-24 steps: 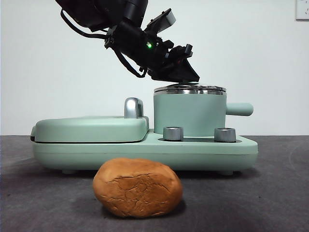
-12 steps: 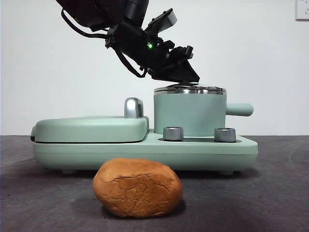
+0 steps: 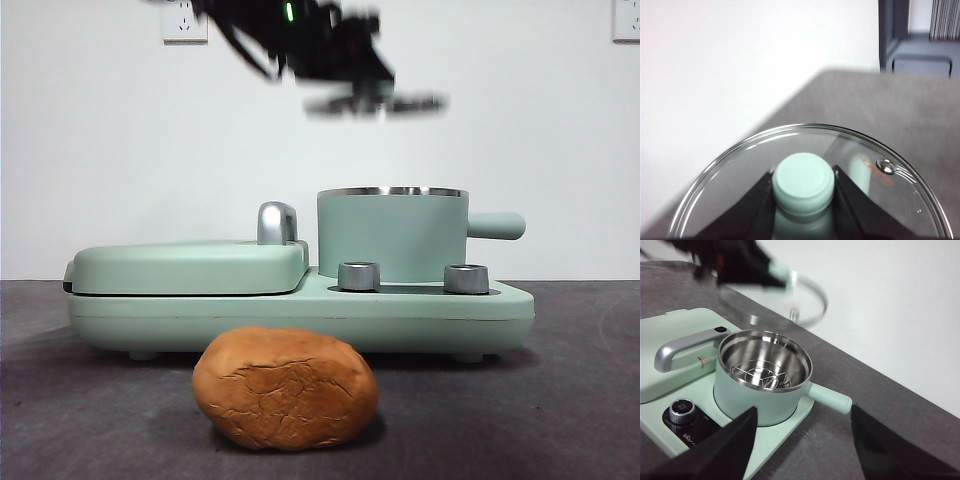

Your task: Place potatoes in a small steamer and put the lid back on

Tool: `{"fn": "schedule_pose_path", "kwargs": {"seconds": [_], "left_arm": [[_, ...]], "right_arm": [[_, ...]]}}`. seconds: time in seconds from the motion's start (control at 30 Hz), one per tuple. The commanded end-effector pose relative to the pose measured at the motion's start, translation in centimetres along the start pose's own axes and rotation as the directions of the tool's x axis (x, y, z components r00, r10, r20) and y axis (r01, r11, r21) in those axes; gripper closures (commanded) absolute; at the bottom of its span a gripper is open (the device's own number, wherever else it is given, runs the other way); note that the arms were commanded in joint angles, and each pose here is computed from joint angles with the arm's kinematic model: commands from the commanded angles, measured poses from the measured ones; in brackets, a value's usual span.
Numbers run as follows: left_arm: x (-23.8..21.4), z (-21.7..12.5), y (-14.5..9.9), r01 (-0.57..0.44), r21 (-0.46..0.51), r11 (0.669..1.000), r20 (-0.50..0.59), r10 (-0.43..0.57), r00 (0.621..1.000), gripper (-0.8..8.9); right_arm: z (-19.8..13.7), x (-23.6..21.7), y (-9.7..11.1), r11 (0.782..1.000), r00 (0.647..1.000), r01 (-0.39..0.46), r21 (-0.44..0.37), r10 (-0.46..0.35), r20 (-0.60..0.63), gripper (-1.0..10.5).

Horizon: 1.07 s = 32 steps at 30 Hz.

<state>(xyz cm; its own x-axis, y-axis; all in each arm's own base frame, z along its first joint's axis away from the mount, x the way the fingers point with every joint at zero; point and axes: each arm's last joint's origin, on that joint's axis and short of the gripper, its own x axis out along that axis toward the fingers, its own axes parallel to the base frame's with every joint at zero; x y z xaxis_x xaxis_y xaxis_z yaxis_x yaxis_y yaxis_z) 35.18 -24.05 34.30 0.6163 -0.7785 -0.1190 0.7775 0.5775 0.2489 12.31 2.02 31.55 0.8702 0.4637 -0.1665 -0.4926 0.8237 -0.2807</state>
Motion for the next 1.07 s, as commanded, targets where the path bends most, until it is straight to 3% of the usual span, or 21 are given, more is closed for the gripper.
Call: {"fn": "schedule_pose_path", "kwargs": {"seconds": [0.03,0.33,0.57,0.87,1.07], "left_arm": [[-2.2,3.9,0.0,-0.012,0.038,0.999,0.089,0.009,0.996,8.07],[-10.2,8.5,-0.3,-0.013,-0.048,0.999,0.012,0.013,1.000,8.04],[-16.2,9.6,-0.1,-0.101,-0.080,0.992,-0.097,0.093,0.991,8.00],[-23.4,7.6,-1.9,-0.212,-0.131,0.968,-0.148,0.192,0.970,8.00],[-26.8,3.9,-4.1,-0.295,-0.205,0.933,-0.193,0.257,0.947,8.00]], "right_arm": [[0.5,-0.1,-0.1,1.000,1.000,0.008,-0.011,-0.007,0.015,6.5],[0.6,0.0,0.1,1.000,1.000,-0.013,-0.015,0.014,0.023,6.5],[0.8,0.1,0.6,0.998,0.998,-0.056,-0.022,0.057,0.034,6.5],[0.9,0.8,2.0,0.983,0.982,-0.184,-0.030,0.184,0.028,6.5],[1.6,3.0,3.5,0.940,0.939,-0.342,-0.023,0.340,-0.055,6.4]]}}
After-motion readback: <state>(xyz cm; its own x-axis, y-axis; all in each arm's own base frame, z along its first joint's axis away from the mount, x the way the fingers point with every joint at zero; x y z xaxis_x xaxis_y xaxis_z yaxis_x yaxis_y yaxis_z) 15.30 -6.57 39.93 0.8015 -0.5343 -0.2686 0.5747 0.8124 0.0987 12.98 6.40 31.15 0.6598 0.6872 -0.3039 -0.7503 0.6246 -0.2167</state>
